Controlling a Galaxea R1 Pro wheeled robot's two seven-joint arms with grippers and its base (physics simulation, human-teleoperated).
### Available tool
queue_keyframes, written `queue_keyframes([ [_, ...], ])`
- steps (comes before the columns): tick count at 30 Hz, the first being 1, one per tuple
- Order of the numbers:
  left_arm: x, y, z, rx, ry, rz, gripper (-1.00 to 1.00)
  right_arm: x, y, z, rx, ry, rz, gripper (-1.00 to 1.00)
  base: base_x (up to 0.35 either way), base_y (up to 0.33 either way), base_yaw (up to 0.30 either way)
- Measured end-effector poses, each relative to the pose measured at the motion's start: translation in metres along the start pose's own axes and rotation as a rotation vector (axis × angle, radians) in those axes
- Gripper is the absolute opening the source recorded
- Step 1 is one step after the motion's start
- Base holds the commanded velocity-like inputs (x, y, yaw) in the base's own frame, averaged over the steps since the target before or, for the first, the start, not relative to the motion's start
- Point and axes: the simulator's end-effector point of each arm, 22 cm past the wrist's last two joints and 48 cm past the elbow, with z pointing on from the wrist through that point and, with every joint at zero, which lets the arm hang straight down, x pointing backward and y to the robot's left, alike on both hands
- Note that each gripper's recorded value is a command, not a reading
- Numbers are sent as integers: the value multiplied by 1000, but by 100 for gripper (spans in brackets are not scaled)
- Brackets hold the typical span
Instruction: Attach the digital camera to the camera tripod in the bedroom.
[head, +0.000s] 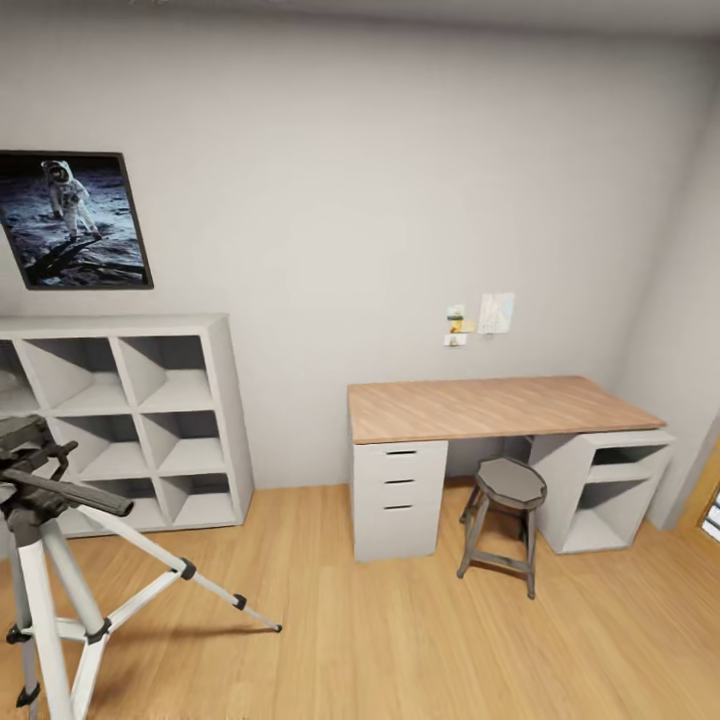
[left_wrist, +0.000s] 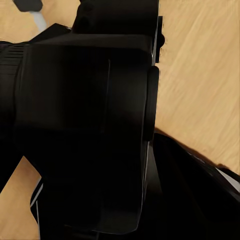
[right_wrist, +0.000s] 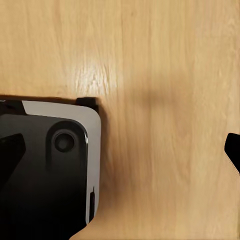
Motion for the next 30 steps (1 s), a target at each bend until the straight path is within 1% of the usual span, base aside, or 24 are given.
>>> queue_keyframes([
  [7, 0, 0, 0, 0, 0, 1, -100, 0, 1, 0, -1, -1, 0, 100, 0, 0, 258],
  [15, 0, 0, 0, 0, 0, 1, -100, 2, 0, 0, 5, 9, 6, 100, 0, 0, 49],
  [17, 0, 0, 0, 0, 0, 0, -100, 1, -3, 0, 23, 6, 5, 100, 0, 0, 151],
  [30, 0, 0, 0, 0, 0, 1, -100, 0, -6, 0, 34, 1, 2, 100, 0, 0, 248],
])
